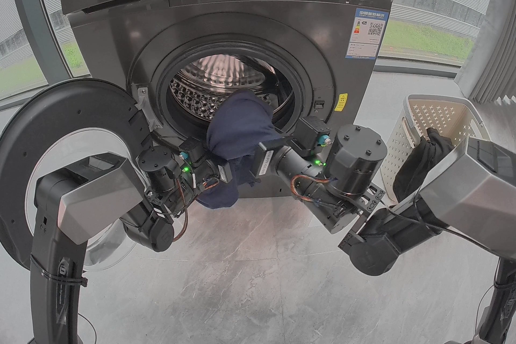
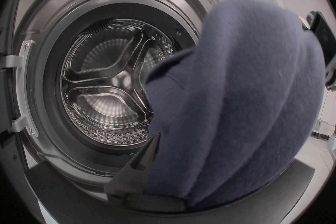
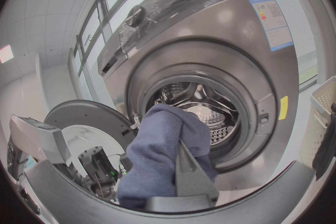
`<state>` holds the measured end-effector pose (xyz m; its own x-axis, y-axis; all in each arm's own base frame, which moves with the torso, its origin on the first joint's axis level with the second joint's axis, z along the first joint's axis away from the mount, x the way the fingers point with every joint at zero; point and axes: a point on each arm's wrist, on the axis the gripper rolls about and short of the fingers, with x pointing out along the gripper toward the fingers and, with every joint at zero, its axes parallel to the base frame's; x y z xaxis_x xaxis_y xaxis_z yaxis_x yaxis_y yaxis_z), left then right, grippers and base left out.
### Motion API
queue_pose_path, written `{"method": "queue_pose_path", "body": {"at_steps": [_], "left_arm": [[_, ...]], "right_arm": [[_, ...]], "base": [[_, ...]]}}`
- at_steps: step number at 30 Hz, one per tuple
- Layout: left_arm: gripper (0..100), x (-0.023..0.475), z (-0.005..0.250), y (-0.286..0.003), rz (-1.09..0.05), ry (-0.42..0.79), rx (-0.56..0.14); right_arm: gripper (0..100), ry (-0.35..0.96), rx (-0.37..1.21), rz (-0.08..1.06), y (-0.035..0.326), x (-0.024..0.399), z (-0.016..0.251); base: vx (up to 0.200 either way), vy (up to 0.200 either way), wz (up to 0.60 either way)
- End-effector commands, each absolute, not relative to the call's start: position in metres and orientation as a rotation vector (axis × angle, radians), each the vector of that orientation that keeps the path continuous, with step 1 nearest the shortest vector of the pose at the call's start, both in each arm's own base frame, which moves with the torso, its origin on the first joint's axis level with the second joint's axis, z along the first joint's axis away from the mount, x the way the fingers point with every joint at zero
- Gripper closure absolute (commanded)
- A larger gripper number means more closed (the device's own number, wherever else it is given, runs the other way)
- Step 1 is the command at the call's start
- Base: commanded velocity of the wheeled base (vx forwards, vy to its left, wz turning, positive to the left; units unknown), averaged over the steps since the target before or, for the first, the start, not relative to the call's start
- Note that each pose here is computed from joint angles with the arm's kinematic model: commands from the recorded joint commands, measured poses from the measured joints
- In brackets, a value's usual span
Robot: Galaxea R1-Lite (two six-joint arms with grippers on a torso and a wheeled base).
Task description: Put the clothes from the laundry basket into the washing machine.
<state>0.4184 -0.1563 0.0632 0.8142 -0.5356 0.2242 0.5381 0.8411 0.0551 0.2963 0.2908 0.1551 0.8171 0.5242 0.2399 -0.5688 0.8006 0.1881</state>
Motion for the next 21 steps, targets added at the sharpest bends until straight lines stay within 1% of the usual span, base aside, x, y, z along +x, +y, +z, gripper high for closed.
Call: {"method": "queue_pose_path", "body": {"at_steps": [1, 3, 4, 5, 9, 11, 12, 16, 20, 21], "left_arm": [[100, 0.42, 0.066, -0.151, -0.54, -0.238, -0.024], [100, 0.416, 0.081, -0.15, -0.537, -0.259, -0.043], [100, 0.416, 0.081, -0.15, -0.537, -0.259, -0.043], [100, 0.413, 0.091, -0.15, -0.53, -0.276, -0.06], [100, 0.403, 0.11, -0.152, -0.527, -0.306, -0.081], [100, 0.401, 0.112, -0.152, -0.53, -0.304, -0.081], [100, 0.393, 0.116, -0.152, -0.538, -0.298, -0.083], [100, 0.384, 0.121, -0.15, -0.541, -0.291, -0.083], [100, 0.372, 0.135, -0.148, -0.541, -0.305, -0.084], [100, 0.368, 0.14, -0.147, -0.541, -0.315, -0.085]], "right_arm": [[100, -0.135, 0.224, 0.507, 0.255, 0.304, 0.147], [100, -0.094, 0.201, 0.483, 0.244, 0.306, 0.136], [100, -0.094, 0.201, 0.483, 0.244, 0.306, 0.136], [100, -0.053, 0.181, 0.478, 0.239, 0.302, 0.125], [100, 0.008, 0.153, 0.483, 0.238, 0.295, 0.108], [100, 0.014, 0.15, 0.485, 0.238, 0.295, 0.106], [100, 0.025, 0.145, 0.488, 0.24, 0.296, 0.1], [100, 0.022, 0.143, 0.496, 0.242, 0.296, 0.098], [100, 0.035, 0.141, 0.535, 0.249, 0.284, 0.097], [0, 0.035, 0.143, 0.541, 0.25, 0.282, 0.097]], "base": [[0.0, 0.0, 0.0], [0.0, 0.0, 0.0], [0.0, 0.0, 0.0], [0.0, 0.0, 0.0], [0.0, 0.0, 0.0], [0.0, 0.0, 0.0], [0.0, 0.0, 0.0], [0.0, 0.0, 0.0], [0.0, 0.0, 0.0], [0.0, 0.0, 0.0]]}}
